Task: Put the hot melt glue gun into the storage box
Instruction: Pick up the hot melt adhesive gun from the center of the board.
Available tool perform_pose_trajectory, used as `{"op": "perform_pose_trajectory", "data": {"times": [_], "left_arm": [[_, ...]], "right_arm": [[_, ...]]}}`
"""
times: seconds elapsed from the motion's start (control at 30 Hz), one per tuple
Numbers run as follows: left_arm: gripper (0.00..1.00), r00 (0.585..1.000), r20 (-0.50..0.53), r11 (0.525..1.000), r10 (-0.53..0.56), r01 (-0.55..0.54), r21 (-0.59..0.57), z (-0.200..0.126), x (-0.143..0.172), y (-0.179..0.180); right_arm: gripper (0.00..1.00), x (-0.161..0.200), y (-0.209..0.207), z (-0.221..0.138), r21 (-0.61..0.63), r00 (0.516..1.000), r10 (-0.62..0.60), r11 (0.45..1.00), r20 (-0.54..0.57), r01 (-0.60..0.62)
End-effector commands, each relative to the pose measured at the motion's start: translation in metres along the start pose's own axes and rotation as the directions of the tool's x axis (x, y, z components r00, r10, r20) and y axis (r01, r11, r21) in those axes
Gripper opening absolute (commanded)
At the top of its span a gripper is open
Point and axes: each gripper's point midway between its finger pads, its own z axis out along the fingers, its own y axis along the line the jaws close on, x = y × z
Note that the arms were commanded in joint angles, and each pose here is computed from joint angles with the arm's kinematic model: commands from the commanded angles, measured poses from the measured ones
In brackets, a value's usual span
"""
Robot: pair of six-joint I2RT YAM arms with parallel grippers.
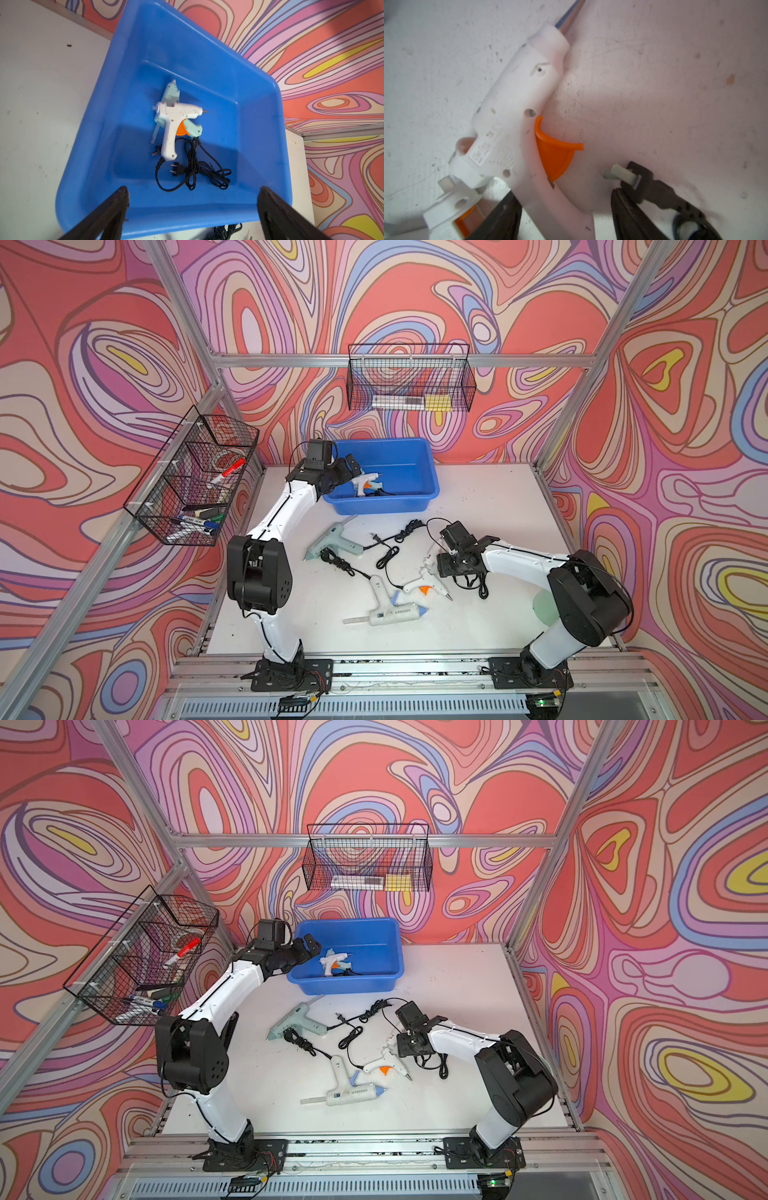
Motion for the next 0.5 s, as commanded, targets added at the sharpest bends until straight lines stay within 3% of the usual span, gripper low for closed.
{"op": "perform_pose_trajectory", "data": {"times": [0.0, 0.27, 0.47], "left_arm": [[0.99, 0.999, 0.047, 0.999, 0.016, -0.018, 0.038, -0.024, -0.007, -0.012], [0.99, 0.997, 0.071, 0.998, 0.044, -0.046, 0.033, -0.059, 0.004, -0.011], [0.99, 0.995, 0.091, 0.998, 0.037, -0.041, 0.042, -0.076, 0.013, -0.009]], "right_arm": [[0.68, -0.014, 0.004, 0.003, 0.008, 0.999, -0.025, 1.000, 0.033, 0.025], [0.65, -0.019, 0.015, 0.006, -0.039, 0.999, -0.044, 0.998, 0.024, 0.044], [0.55, -0.005, 0.019, 0.010, -0.070, 0.999, -0.035, 0.997, -0.035, 0.032]]}}
